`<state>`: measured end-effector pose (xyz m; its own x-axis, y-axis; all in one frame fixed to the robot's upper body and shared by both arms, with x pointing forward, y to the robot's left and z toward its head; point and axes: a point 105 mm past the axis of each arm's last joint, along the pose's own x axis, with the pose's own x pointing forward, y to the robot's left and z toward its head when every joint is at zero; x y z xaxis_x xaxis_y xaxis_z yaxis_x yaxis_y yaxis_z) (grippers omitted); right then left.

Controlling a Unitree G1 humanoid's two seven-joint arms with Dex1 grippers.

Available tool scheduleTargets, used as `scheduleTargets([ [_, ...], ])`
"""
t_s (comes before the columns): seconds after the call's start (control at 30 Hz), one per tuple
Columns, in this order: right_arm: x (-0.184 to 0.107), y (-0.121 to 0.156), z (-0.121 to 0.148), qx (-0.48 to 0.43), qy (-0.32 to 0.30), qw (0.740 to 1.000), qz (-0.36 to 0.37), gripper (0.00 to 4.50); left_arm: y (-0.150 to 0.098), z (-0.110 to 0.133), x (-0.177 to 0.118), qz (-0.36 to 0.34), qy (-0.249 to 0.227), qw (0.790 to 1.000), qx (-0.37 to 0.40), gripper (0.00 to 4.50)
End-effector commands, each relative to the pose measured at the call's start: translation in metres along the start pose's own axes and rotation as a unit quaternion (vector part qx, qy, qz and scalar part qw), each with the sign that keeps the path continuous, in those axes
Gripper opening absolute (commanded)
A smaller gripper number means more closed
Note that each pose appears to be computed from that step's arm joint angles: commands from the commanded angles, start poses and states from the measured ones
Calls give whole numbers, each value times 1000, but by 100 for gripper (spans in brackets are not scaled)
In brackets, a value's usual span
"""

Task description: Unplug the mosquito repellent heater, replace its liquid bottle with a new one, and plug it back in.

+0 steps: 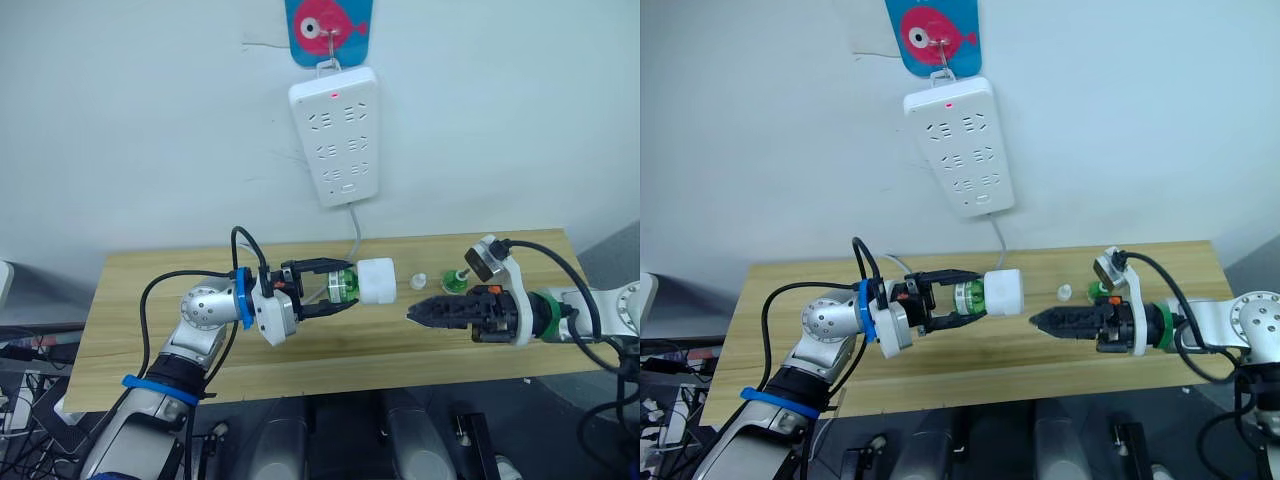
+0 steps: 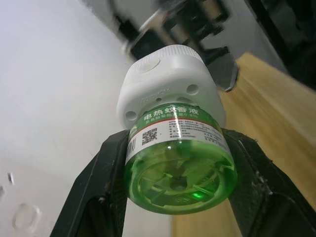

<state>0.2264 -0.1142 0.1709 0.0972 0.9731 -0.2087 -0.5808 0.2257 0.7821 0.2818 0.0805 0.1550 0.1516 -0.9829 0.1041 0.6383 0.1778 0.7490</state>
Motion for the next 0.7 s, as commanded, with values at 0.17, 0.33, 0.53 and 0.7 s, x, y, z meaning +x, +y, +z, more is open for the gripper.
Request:
scheduleTargets([
  [0.17, -14, -1, 17, -374, -4, 925, -68, 446, 0, 19, 1, -5, -29, 976, -217, 226],
  [0.33, -12, -5, 19, -411, -11, 910, -58, 446, -2, 23, 2, -18, -31, 980, -195, 226],
  [0.53, -9, 2, 16, -415, -12, 909, -32, 446, -5, 28, 1, -32, -40, 979, -196, 226],
  [0.7, -1, 10, 18, -425, -13, 905, -11, 446, -11, 33, 1, -49, -51, 979, -192, 226],
])
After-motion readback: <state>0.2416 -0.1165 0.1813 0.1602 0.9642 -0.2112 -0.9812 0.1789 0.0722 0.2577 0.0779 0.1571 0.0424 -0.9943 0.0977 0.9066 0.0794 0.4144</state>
